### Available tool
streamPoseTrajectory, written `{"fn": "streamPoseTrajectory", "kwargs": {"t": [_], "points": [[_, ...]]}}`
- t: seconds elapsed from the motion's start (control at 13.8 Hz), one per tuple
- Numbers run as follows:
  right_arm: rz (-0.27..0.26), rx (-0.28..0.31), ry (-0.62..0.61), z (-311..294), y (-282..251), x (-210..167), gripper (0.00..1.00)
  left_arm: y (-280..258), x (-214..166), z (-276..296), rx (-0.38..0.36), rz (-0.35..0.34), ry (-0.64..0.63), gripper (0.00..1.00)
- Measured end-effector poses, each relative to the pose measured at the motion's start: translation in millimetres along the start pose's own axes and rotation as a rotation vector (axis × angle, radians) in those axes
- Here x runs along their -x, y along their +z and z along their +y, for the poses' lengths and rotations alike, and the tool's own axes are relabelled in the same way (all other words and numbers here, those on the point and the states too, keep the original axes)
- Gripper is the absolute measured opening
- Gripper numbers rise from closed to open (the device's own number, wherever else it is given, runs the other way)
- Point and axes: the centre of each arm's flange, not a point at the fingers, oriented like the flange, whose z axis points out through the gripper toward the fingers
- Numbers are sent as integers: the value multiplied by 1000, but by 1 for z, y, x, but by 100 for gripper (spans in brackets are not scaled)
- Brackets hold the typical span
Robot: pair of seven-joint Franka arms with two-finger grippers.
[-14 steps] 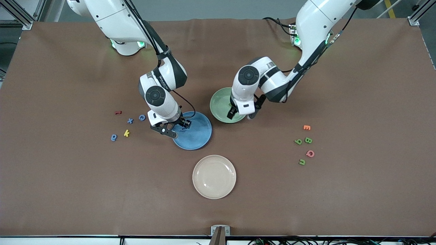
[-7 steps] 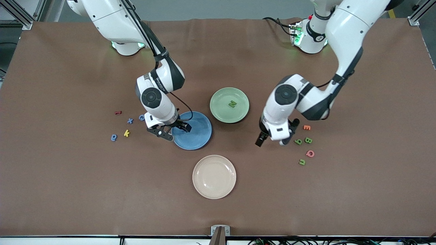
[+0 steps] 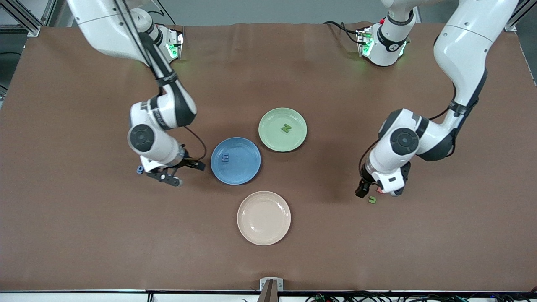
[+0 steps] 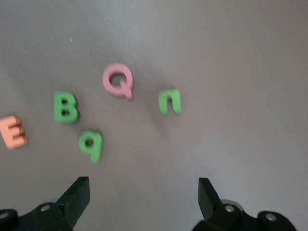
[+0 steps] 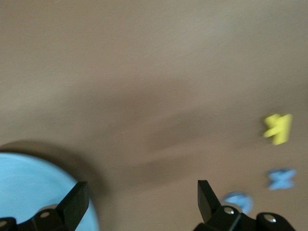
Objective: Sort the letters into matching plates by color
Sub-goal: 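Move the right gripper back to blue letters while the left gripper returns to green letters, then lower the right gripper onto blue a while the left gripper lowers onto green n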
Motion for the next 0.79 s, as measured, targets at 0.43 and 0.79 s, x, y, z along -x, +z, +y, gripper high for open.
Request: {"fn": "streamPoseTrajectory", "kwargs": {"t": [0.43,0.79], "points": [[35,106,-57,83,-20,-40,98,33,-36,8,-9,17,-22,93],[135,69,-161,155,-7,-68,99,47,-41,18,-4,9,-26,81]]}}
